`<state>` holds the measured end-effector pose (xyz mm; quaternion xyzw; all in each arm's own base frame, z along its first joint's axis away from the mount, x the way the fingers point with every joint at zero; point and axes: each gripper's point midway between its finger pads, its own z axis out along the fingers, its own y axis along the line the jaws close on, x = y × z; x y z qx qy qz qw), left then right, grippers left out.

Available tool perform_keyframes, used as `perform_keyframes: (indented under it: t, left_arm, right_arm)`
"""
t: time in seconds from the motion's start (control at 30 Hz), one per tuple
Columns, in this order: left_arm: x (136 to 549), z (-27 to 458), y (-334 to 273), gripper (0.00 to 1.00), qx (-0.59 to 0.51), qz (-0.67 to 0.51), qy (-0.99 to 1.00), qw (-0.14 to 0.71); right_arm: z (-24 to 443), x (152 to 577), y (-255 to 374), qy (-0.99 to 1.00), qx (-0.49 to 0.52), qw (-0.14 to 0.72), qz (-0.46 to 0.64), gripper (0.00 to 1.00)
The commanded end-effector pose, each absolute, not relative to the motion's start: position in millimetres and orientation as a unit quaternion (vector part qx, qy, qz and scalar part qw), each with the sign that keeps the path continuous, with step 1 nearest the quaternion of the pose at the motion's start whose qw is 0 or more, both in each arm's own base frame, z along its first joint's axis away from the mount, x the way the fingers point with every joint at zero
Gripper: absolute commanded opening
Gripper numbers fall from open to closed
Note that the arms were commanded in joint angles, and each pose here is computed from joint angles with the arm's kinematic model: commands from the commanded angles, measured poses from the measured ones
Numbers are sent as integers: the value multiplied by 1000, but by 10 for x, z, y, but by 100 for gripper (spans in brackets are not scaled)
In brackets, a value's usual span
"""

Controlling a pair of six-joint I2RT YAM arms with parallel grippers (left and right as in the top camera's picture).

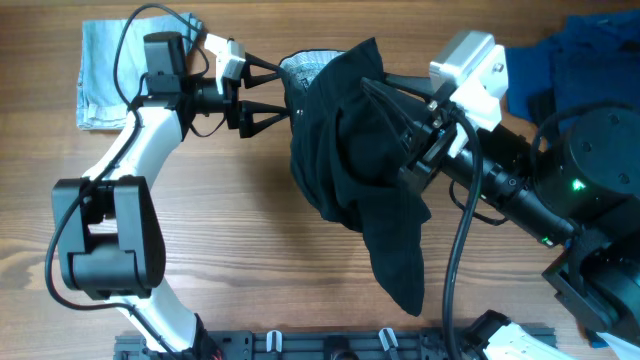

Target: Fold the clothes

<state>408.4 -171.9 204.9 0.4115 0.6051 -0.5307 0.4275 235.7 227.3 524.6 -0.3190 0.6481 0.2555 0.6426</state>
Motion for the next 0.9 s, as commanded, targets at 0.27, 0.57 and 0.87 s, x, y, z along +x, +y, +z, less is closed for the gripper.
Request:
perform_keyframes:
  t: [0.27,0.57,0.87]
  left_arm:
    - [4396,1896,-1720,100,394,-472,651,444]
    - [4362,1961,-1923,100,401,-485,641,439]
    - [3957,2223,-2019,77,451,-573,547,411]
  right_arm:
    - [5466,2233,2210,621,-323,665,261,4]
    - [5473,2236,2212,619,-323,667,260,4]
    - [5480,2235,2211,618,-323,668,261,5]
